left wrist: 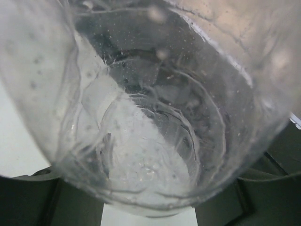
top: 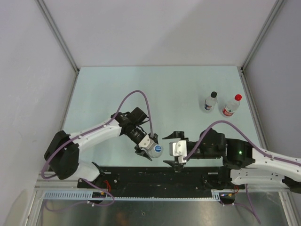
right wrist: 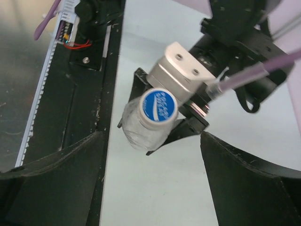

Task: Screw on the bottle caps
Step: Screw the bottle cap onto the plastic bottle.

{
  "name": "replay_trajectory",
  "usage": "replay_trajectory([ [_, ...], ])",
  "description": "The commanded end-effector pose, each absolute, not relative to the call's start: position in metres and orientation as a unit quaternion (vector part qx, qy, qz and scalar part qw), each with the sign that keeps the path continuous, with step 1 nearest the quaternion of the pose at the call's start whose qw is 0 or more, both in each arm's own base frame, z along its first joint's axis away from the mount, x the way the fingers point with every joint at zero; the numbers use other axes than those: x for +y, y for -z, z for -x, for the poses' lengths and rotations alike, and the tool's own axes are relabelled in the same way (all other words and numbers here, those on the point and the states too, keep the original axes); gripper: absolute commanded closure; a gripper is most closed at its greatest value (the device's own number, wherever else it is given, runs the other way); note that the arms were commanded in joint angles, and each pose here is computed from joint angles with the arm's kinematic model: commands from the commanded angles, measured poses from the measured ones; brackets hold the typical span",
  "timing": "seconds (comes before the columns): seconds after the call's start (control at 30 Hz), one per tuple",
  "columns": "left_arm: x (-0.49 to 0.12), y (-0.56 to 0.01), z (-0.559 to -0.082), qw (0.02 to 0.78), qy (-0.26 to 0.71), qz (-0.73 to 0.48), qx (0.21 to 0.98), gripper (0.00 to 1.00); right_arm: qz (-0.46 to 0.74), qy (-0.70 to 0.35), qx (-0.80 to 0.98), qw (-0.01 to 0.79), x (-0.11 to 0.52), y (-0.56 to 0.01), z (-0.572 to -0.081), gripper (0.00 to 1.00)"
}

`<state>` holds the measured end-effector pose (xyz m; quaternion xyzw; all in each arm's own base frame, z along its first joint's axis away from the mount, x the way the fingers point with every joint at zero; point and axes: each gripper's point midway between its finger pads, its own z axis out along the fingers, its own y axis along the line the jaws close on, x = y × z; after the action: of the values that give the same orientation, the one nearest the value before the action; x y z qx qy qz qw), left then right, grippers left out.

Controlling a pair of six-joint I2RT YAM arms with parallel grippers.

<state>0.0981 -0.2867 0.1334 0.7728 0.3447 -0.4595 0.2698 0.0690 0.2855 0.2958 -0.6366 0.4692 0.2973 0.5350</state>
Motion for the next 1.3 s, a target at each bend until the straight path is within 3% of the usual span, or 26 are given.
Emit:
replay_trajectory([
  [0.0, -0.290, -0.138, -0.097, 0.265, 0.467, -0.778, 0.325, 0.46, 0.653, -0.326, 0.410, 0.547, 0.302, -0.321, -0.056, 0.14],
  [0.17, -0.291, -0.137, -0.096, 0.258, 0.468, -0.782, 0.321, 0.46, 0.649, -0.334, 0.402, 0.553, 0.309, -0.326, -0.055, 0.18],
  [0.6, -0.288, -0.137, -0.097, 0.256, 0.457, -0.791, 0.315, 0.47, 0.634, -0.350, 0.434, 0.536, 0.315, -0.324, -0.058, 0.49],
  [0.83, -0.289, -0.138, -0.103, 0.258, 0.442, -0.798, 0.318, 0.47, 0.629, -0.350, 0.452, 0.528, 0.315, -0.321, -0.060, 0.58],
  [1.1, -0.288, -0.153, -0.108, 0.281, 0.417, -0.809, 0.303, 0.48, 0.621, -0.320, 0.493, 0.519, 0.310, -0.307, -0.072, 0.59],
  [1.27, -0.290, -0.161, -0.111, 0.289, 0.419, -0.805, 0.306, 0.48, 0.603, -0.302, 0.520, 0.524, 0.307, -0.304, -0.082, 0.71],
])
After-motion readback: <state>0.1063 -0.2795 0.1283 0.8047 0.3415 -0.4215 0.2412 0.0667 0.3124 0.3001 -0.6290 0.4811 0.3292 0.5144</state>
